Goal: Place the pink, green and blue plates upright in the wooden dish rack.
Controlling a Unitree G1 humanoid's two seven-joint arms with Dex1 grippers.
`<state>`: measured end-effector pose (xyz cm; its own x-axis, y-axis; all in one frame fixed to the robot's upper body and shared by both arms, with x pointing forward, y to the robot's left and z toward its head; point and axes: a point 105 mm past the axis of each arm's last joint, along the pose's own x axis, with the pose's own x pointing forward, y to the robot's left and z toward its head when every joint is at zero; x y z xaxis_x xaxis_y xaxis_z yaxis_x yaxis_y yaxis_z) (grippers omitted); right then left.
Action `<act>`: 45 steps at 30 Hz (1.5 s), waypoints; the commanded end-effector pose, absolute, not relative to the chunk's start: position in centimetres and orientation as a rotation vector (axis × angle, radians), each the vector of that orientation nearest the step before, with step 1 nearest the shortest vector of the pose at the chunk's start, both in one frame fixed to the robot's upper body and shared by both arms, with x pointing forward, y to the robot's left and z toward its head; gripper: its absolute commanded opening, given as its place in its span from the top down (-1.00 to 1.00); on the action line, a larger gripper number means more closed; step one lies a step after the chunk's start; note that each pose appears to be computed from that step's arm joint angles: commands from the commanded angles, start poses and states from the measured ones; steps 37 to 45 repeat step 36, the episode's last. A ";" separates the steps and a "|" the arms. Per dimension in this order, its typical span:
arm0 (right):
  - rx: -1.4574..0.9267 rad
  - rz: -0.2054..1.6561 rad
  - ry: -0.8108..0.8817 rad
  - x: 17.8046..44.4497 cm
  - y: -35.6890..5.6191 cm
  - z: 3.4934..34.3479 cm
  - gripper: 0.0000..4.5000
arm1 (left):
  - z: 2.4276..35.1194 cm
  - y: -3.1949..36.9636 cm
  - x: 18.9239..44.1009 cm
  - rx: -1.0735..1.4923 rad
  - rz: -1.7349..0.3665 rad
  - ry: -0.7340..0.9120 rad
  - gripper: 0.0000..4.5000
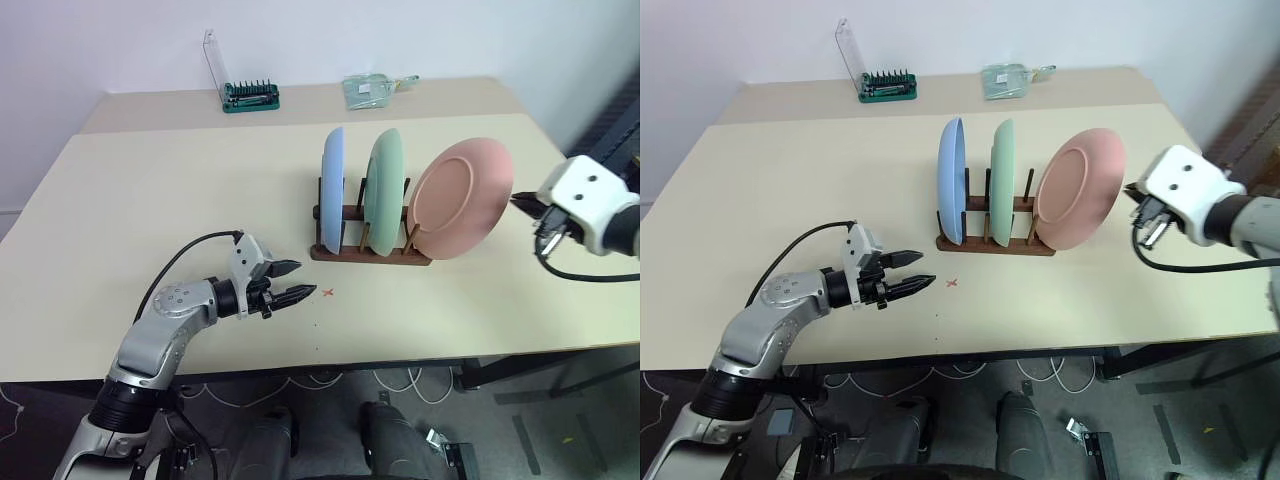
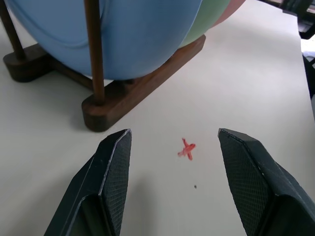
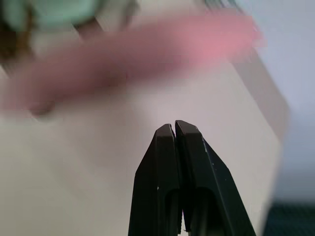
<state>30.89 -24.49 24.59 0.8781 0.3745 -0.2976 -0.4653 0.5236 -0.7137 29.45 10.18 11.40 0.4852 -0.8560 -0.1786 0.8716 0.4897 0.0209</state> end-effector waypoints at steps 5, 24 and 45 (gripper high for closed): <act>-0.921 0.581 -0.006 30.3 -21.3 26.9 0.98 | 13.1 9.8 28.8 0.130 -1.048 0.101 -0.28; -0.379 0.301 0.055 32.0 -31.3 17.5 0.98 | 11.6 19.4 32.8 0.214 -0.627 0.119 -0.28; -0.262 0.325 0.053 32.1 -31.3 15.0 0.98 | 10.1 20.8 32.4 0.197 -0.568 0.131 -0.28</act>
